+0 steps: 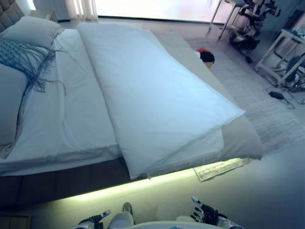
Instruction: Make the bed neatly
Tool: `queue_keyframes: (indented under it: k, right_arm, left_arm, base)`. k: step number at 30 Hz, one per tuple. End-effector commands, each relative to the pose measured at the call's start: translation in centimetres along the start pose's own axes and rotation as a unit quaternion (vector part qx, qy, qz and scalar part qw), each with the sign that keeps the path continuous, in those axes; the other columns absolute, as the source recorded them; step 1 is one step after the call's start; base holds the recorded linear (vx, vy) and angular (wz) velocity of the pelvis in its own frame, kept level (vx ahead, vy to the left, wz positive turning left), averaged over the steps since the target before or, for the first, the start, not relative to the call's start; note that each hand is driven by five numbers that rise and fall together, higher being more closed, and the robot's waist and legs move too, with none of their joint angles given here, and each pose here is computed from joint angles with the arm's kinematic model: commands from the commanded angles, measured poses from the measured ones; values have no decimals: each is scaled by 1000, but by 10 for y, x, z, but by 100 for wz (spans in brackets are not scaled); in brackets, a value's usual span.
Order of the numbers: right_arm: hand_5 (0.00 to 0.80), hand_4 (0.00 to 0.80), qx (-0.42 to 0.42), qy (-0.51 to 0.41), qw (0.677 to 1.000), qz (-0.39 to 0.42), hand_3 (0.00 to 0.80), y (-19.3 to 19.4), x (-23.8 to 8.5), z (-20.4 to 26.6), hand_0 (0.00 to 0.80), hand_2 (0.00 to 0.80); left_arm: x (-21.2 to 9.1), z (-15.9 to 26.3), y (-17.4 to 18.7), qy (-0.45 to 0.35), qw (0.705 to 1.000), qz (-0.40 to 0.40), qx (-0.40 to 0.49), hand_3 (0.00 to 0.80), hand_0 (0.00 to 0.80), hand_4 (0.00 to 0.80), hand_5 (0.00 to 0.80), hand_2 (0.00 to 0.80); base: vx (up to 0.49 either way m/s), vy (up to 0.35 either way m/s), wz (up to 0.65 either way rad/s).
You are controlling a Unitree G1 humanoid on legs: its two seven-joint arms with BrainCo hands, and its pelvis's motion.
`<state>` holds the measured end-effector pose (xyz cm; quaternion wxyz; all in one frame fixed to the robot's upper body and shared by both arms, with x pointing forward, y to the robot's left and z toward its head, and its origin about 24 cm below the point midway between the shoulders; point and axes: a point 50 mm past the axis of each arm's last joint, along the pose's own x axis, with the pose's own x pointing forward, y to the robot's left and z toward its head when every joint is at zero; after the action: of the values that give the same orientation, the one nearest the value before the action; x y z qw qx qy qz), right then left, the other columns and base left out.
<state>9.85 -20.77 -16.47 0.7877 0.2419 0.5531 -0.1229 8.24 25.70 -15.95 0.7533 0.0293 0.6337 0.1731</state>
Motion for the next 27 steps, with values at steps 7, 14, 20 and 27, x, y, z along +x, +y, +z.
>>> queue_keyframes:
  k: [7,14,20,27]
  right_arm:
    - [0,0,-6,-34,999,13,0,11,3,20,0,0]
    - [0,0,47,-111,990,74,0,33,2,53,0,0]
    - [0,0,94,-196,969,121,0,60,-1,89,0,0]
    - [0,0,138,-276,939,153,0,100,-15,150,0,0]
  left_arm:
    - [-3,5,-41,-14,997,-54,58,0,0,0,0,0]
    - [-3,0,-43,-8,993,-61,98,0,0,0,0,0]
    - [-3,9,-36,-23,992,-50,112,0,0,0,0,0]
    - [-8,56,-34,-78,992,-44,89,0,0,0,0,0]
  base:
    - [128,-76,81]
    - [106,3,8]
    - [-21,-20,8]
    - [-201,0,10]
